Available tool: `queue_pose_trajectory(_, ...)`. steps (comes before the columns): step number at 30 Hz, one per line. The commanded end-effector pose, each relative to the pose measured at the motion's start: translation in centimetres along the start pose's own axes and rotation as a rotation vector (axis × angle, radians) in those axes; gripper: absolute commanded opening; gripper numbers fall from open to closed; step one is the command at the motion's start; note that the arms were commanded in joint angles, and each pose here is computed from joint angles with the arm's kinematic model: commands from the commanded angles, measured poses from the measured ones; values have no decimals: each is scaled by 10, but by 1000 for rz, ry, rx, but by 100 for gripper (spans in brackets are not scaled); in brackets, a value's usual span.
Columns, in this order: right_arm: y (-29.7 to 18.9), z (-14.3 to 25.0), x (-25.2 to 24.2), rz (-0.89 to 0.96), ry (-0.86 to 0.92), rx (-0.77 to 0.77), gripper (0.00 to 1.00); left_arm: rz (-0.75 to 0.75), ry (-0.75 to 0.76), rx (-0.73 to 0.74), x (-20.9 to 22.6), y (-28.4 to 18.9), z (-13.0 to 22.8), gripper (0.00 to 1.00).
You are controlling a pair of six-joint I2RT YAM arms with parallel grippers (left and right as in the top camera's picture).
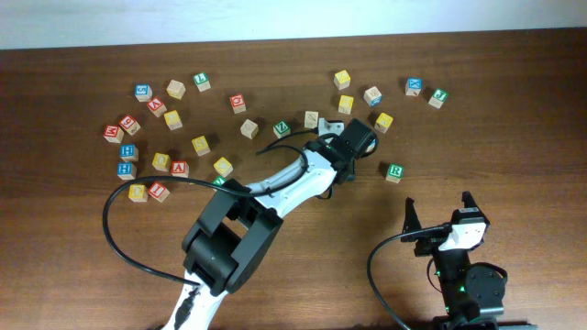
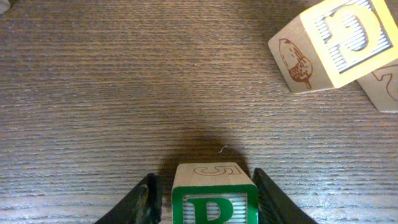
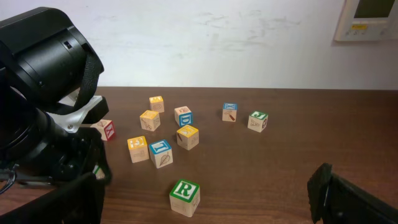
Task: Spell out RSS
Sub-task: 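Close the left gripper on the green R block and lift it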
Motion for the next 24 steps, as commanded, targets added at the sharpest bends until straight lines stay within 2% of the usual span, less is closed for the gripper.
queue_pose_trajectory(1,0,2,-2,15,5,1,98,24,-8,-42,1,-16,-12,52)
queue_pose_trajectory(2,0,2,-2,15,5,0,98,23,-8,-43,1,-16,-12,56)
queue_pose_trajectory(3,0,2,-2,15,5,0,98,17,-9,-48,1,-16,-13,56)
queue_pose_trajectory(6,0,2,-2,15,5,1,98,-13,-5,-67,3,-16,-14,49)
queue_pose_trajectory(12,0,2,-2,15,5,1,98,-8,-4,-73,2,-18,-17,46)
queue_pose_trajectory(14,0,2,-2,15,5,1,98,-4,-7,-81,1,-20,-19,40)
queue_pose_trajectory(19,0,2,-2,15,5,1,98,0,23,-80,-1,-24,-22,36)
queue_pose_trajectory(24,0,2,-2,15,5,1,98,-14,31,-58,1,-23,-19,36)
Point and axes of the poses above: each gripper's point midway between its finger pads, its own y axis out along the fingers, its own x axis along the line the jaws close on, z = x × y, the point moved 10 cm from there along -y, back along the fingers, and after that the axes turned 7 degrees about y, right-handed, at the moved point
